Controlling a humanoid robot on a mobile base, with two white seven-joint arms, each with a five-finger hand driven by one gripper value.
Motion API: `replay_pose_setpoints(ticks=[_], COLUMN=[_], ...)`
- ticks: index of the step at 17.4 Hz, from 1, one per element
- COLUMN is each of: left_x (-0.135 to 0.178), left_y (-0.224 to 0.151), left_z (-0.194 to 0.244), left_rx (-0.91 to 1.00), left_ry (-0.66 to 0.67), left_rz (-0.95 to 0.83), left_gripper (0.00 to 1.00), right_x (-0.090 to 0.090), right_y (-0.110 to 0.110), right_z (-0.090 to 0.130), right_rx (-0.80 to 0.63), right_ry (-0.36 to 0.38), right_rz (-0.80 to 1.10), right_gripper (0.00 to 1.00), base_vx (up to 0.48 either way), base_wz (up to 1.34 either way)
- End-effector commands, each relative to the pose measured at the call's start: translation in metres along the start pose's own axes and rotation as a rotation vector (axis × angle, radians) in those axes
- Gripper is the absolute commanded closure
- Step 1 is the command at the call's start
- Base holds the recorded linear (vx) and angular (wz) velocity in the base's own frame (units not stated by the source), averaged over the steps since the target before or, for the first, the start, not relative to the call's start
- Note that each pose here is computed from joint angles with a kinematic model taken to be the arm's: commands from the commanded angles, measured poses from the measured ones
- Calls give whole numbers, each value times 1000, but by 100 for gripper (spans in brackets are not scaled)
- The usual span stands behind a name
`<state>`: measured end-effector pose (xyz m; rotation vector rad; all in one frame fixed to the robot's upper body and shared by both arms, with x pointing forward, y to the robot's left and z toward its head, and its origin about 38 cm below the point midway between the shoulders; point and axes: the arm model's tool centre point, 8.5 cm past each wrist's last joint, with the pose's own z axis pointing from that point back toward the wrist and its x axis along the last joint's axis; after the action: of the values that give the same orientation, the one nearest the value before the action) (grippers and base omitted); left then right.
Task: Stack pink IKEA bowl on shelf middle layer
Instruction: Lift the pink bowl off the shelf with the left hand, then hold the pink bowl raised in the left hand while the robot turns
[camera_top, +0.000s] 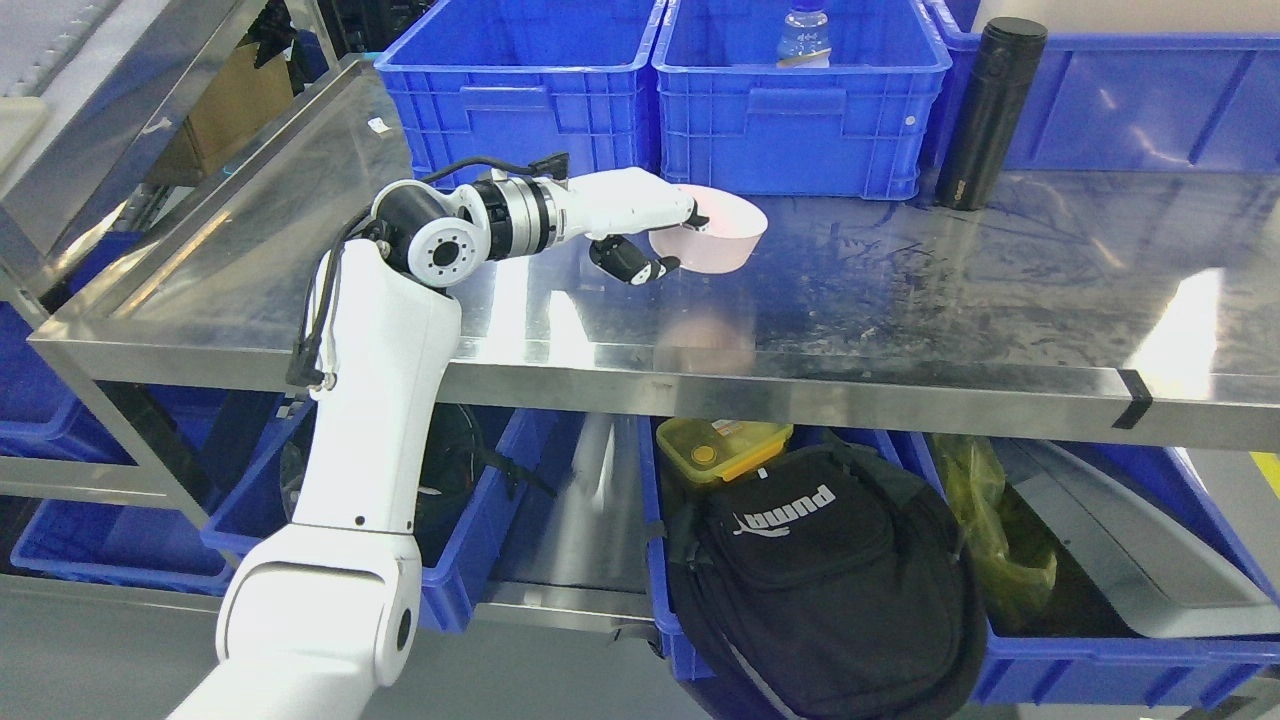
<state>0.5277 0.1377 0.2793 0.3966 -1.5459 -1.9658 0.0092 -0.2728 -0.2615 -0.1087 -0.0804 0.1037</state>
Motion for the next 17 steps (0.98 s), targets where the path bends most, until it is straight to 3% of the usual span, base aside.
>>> replay_pose_setpoints(ticks=[1, 5, 17], left_x=[-1, 9, 21], left_y=[28, 7, 14], left_z=[64, 70, 75], left_rx=[267, 278, 351], left_ry=[-4, -46, -121], left_rz=[-18, -83, -78], left_gripper=[100, 100, 100], right_x=[-9, -9, -9], right_y=[-10, -10, -10], right_z=[0, 0, 0], right_rx=[-16, -16, -16], right_ry=[6, 6, 6], right_rz=[2, 2, 2], right_gripper=[0, 0, 0], base_vx=[6, -10, -7], base_wz=[159, 323, 503])
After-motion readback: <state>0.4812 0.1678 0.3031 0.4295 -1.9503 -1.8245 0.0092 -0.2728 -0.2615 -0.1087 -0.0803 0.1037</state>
